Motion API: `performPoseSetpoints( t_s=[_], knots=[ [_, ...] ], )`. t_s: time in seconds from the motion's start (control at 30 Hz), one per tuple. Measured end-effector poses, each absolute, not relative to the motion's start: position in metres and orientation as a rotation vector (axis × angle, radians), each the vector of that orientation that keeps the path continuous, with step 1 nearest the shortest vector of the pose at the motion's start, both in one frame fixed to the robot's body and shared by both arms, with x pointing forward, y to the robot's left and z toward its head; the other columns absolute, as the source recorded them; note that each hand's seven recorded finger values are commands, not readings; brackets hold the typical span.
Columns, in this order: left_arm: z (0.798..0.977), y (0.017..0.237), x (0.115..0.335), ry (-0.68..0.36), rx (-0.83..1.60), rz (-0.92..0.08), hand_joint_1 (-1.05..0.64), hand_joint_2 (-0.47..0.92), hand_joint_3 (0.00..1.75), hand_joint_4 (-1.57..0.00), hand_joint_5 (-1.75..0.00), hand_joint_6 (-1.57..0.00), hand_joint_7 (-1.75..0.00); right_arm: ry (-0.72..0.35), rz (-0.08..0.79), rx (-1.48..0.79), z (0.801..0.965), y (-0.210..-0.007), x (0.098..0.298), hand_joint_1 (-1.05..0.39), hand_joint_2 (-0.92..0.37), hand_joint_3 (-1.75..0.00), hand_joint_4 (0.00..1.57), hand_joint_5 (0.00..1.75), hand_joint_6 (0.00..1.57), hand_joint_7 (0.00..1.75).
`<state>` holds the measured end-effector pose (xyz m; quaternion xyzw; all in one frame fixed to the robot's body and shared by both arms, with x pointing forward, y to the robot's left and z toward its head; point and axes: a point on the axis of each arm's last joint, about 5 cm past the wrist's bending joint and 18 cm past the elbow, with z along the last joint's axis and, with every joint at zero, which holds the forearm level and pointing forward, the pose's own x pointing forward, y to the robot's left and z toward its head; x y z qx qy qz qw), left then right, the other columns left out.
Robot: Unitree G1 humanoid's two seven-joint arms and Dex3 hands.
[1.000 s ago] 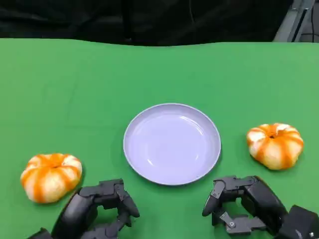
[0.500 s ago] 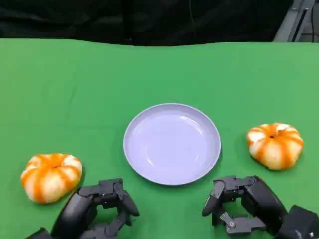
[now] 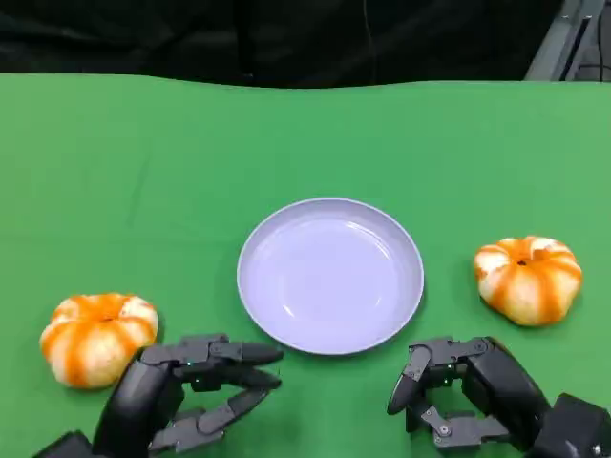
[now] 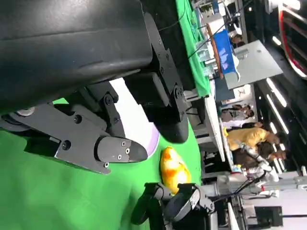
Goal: Grasp the bread from the table and place it into the plate.
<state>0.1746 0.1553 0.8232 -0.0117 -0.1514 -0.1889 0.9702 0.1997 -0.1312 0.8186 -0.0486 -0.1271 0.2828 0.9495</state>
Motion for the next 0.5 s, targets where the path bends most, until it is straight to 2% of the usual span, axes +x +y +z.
performPoseSetpoints(
  t_s=[0.23, 0.5],
  knots=[
    [0.8246, 0.1565, 0.1758, -0.299, -0.024, -0.386, -0.48, 0.92, 0.12, -0.83, -0.01, -0.71, 0.00, -0.259, 0.574, -0.099, 0.8186, -0.1312, 0.1997, 0.08, -0.54, -1.09, 1.01, 1.35, 1.00, 1.00],
    [0.8262, 0.1621, 0.1757, -0.330, -0.035, -0.366, -0.56, 0.92, 0.12, -0.81, 0.00, -0.68, 0.00, -0.259, 0.572, -0.099, 0.8186, -0.1311, 0.1997, 0.09, -0.55, -1.09, 1.01, 1.35, 1.00, 1.00]
  ],
)
